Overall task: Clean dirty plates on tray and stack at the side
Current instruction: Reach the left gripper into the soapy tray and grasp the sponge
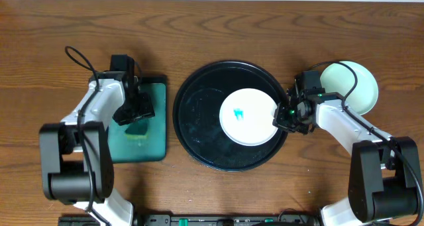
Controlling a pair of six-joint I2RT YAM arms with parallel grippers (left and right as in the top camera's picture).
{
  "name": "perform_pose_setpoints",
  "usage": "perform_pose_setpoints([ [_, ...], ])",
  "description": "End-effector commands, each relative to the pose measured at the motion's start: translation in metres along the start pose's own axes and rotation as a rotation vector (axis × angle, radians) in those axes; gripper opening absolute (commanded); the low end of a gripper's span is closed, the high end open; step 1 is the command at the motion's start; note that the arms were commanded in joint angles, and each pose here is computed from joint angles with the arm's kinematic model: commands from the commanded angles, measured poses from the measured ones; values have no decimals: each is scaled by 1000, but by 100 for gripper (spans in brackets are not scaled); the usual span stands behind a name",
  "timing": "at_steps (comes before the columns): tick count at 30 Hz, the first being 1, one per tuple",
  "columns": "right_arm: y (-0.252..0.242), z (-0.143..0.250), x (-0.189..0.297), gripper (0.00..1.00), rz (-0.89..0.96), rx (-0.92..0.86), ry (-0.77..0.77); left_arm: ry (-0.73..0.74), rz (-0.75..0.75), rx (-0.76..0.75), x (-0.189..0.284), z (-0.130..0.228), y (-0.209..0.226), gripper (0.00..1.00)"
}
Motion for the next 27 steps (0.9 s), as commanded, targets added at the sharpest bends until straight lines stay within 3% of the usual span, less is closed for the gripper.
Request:
perform_pose_setpoints([
  [1, 2, 5, -4, 1, 5, 23, 23, 13, -1, -8, -8, 0, -1, 60],
  [14, 2, 7, -4, 1, 8, 22, 35, -92, 67, -19, 34, -2, -7, 59],
  [17, 1, 8, -4, 1, 10, 20, 40, -129, 79, -60, 49, -1, -8, 52],
  [27, 1, 9, -4, 1, 10, 20, 41, -99, 24, -47, 40, -4, 15, 51],
])
Point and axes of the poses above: each gripper's point midway between its finger pads, its own x axis back along the fingers, its own y axis along the line the jaws close on, z = x × y, the point moved 5 cm from there along x, back along the fingers, and after that the axes turned 8 degrees about x, right-handed, at the moved point
